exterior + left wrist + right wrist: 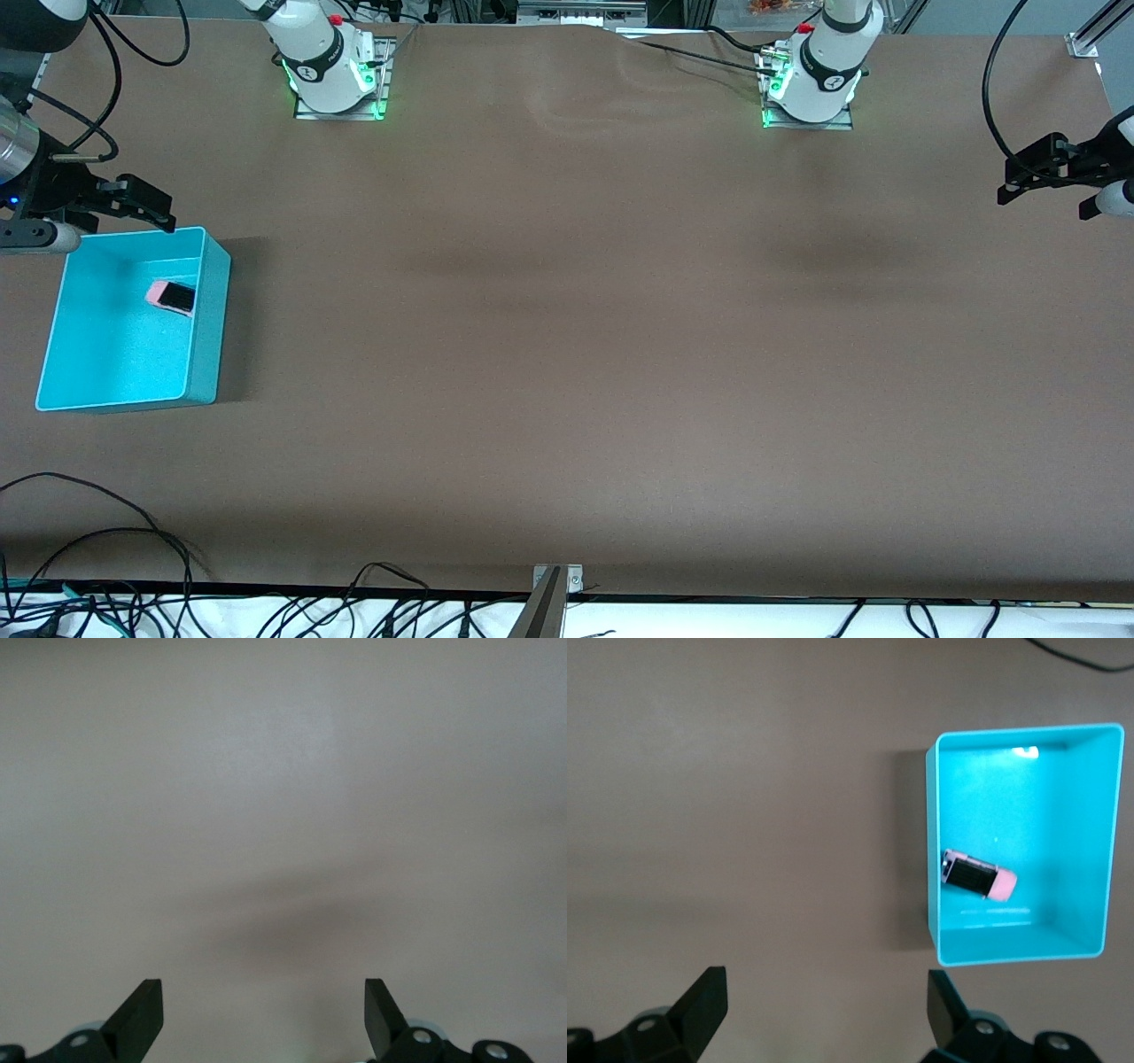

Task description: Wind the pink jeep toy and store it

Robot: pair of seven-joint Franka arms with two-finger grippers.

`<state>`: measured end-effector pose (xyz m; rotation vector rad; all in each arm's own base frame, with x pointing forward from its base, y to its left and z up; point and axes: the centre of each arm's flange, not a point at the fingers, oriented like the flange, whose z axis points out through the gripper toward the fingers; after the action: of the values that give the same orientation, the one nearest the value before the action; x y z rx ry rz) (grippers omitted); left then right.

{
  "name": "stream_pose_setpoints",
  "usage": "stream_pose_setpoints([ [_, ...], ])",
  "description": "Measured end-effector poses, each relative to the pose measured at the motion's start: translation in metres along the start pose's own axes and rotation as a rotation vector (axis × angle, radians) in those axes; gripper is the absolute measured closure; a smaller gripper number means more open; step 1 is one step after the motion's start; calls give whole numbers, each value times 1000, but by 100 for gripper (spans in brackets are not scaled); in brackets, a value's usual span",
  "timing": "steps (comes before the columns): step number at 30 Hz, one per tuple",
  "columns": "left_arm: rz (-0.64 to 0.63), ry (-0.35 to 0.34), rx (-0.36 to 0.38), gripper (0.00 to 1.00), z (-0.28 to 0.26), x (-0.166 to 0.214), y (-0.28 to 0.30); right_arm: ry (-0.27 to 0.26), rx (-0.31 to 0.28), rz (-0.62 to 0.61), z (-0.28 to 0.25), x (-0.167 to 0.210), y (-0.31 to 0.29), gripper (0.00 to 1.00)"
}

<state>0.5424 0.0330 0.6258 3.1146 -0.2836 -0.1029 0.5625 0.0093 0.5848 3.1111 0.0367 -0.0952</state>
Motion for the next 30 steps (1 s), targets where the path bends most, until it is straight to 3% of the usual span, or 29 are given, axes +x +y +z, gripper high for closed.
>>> stream_pose_setpoints([
  [10, 0, -1, 0, 0, 0, 0, 0, -33, 6, 48, -19, -7, 0, 0],
  [30, -7, -7, -2, 0, 3, 1, -4, 60, 11, 78, -45, -2, 1, 0],
])
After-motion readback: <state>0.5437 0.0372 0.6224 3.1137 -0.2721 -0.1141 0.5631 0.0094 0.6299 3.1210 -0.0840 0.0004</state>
